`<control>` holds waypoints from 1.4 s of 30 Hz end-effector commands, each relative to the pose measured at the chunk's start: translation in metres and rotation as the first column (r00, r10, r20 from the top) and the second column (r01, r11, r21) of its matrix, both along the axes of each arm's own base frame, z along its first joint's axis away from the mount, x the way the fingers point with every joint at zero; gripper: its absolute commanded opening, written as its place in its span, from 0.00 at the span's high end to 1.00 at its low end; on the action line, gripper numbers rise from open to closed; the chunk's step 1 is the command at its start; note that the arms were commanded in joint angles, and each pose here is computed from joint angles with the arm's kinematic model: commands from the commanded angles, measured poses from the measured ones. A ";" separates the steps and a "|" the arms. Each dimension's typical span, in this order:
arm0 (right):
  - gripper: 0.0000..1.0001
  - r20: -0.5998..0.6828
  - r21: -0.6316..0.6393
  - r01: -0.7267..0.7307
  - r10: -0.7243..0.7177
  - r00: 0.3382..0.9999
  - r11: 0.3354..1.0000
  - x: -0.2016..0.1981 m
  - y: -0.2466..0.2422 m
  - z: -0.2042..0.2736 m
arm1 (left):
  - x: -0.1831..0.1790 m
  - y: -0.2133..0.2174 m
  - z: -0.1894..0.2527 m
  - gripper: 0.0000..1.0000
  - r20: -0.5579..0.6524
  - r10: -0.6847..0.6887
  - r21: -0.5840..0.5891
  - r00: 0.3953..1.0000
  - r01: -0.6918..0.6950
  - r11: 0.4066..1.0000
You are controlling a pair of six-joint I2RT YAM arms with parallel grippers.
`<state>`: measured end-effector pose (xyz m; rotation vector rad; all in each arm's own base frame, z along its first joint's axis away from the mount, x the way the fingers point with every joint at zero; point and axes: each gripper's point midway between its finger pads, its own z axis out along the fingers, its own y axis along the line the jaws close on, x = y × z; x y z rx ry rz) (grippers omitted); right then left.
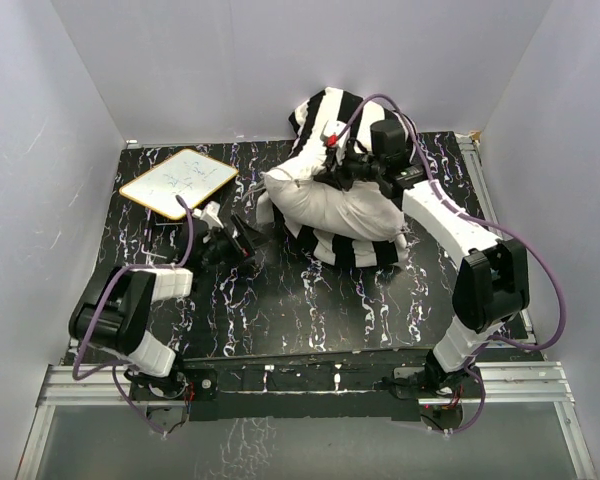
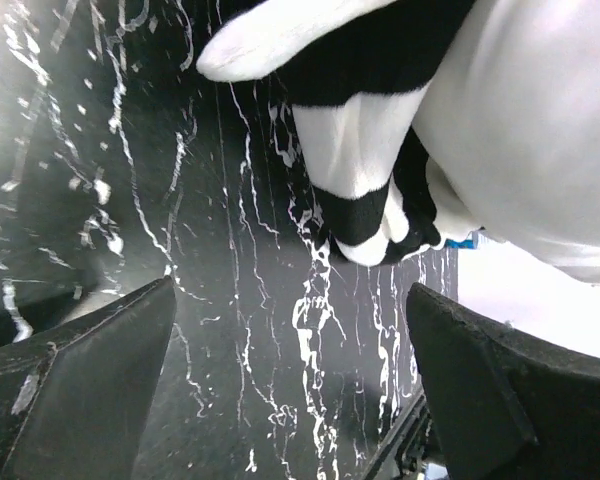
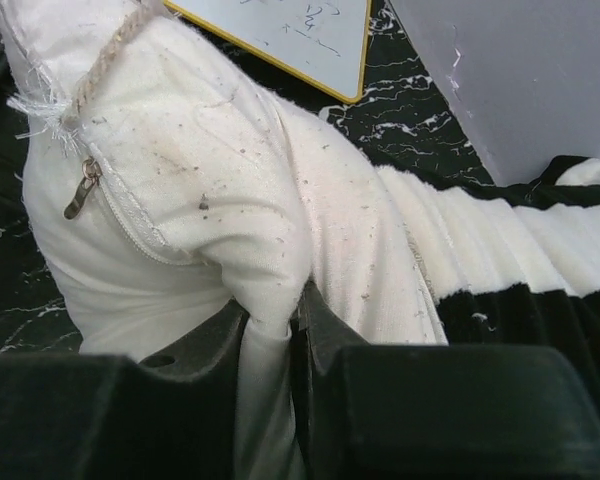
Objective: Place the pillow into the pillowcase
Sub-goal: Stuff the pillow into the pillowcase.
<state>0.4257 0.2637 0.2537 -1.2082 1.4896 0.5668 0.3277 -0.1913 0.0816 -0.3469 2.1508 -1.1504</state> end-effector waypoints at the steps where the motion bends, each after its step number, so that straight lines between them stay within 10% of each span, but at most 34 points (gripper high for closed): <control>1: 0.92 0.073 0.124 0.082 -0.092 0.993 0.989 0.029 -0.027 0.060 | 0.013 -0.032 0.018 0.03 0.078 0.031 -0.128 0.997 -0.021 0.992; 15: 0.92 0.034 0.125 0.122 -0.127 0.991 0.985 0.038 -0.041 0.054 | 0.104 -0.106 -0.017 0.06 0.187 0.064 -0.140 0.980 -0.038 0.989; 17: 0.92 0.029 0.120 0.137 -0.142 0.989 0.983 0.040 -0.045 0.052 | 0.112 -0.107 -0.034 0.21 0.141 0.071 -0.088 0.987 -0.059 0.994; 20: 0.92 0.025 0.100 0.165 -0.168 0.985 0.981 0.045 -0.050 0.048 | 0.113 -0.109 -0.046 0.81 0.119 0.058 -0.066 0.991 -0.051 0.997; 25: 0.90 0.031 -0.007 0.152 -0.152 0.988 0.988 0.044 -0.057 0.029 | 0.092 -0.104 -0.021 1.00 0.191 -0.013 -0.016 0.981 0.017 1.000; 33: 0.02 0.056 -0.224 -0.350 0.371 0.927 0.910 -0.073 0.010 -0.003 | 0.076 -0.122 0.042 1.00 0.302 -0.145 -0.061 0.942 0.171 0.983; 42: 0.03 0.163 -0.355 -0.077 0.142 0.976 0.932 -0.053 0.059 -0.051 | 0.057 -0.133 0.086 1.00 0.342 -0.189 -0.131 0.921 0.245 0.961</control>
